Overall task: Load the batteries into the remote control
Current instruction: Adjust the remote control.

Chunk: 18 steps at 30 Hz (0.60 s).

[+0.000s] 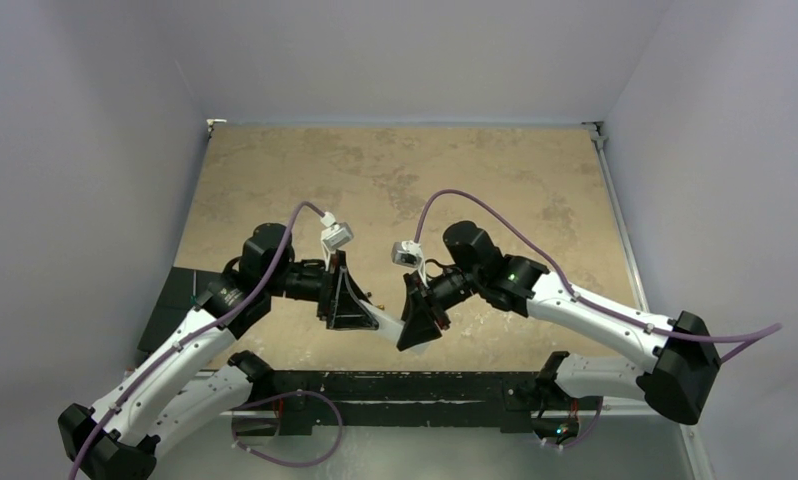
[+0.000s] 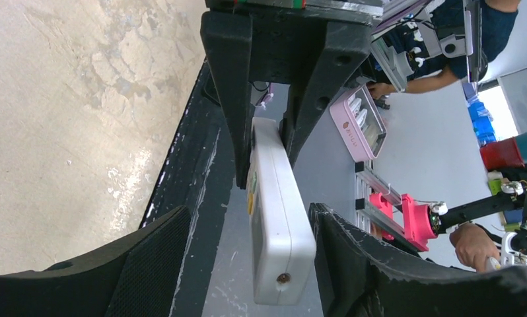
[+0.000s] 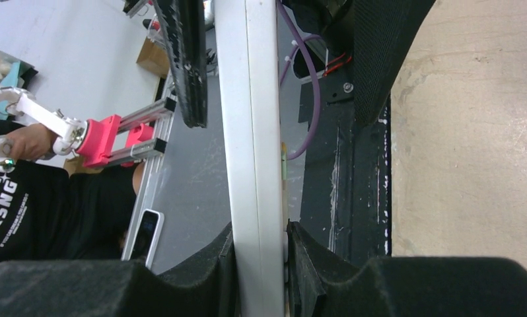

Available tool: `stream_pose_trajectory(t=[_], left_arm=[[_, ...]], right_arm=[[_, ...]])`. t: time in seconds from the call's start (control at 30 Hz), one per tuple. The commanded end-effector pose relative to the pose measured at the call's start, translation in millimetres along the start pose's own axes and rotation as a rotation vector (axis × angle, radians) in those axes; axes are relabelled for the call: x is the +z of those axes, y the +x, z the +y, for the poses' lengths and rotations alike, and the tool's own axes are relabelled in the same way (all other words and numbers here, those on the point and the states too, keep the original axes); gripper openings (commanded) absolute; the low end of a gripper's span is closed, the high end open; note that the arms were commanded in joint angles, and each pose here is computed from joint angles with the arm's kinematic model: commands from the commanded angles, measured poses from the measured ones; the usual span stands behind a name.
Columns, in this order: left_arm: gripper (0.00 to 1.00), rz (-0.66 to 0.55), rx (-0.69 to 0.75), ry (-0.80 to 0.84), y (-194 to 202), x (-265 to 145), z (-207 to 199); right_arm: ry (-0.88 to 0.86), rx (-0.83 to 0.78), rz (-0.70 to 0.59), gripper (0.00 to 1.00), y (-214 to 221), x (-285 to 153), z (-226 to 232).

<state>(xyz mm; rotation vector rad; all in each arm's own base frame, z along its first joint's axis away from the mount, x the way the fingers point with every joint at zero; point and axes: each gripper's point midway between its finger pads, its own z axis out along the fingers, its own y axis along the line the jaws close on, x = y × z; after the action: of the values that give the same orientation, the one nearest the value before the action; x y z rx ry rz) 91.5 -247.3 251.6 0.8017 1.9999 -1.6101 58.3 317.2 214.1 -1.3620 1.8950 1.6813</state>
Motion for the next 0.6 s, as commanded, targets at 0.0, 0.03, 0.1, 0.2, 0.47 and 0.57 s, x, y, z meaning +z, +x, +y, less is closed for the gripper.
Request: stream_pose_trajectory(t=[0.0, 0.03, 0.1, 0.2, 0.47, 0.57], left_arm=[[0.65, -0.009, 0.078, 0.016, -6.9, -4.0, -8.8], [0.64, -0.009, 0.079, 0.015, -7.1, -4.1, -8.8], [0.6, -0.008, 0.081, 0.018, -7.1, -4.2, -9.3], [0.58, -0.01, 0.08, 0.016, -7.4, -4.1, -9.0], [0.55, -0.018, 0.07, 0.023, -9.3, -2.3, -8.8], [0.51, -0.019, 0.072, 0.033, -10.1, -2.7, -11.1]], right_arm=[[-0.019, -0.025, -0.036, 0.0, -22.7, -4.5, 13.9], [-0.016, -0.019, -0.033, 0.0, -22.2, -4.3, 13.1], [-0.013, -0.01, -0.028, 0.0, -21.4, -3.9, 12.1], [-0.01, 0.003, -0.023, 0.0, -20.4, -3.5, 11.0], [-0.008, 0.034, -0.012, 0.0, -19.4, 0.2, 5.6], [-0.011, 0.037, -0.013, 0.0, -20.9, 1.0, 5.4]])
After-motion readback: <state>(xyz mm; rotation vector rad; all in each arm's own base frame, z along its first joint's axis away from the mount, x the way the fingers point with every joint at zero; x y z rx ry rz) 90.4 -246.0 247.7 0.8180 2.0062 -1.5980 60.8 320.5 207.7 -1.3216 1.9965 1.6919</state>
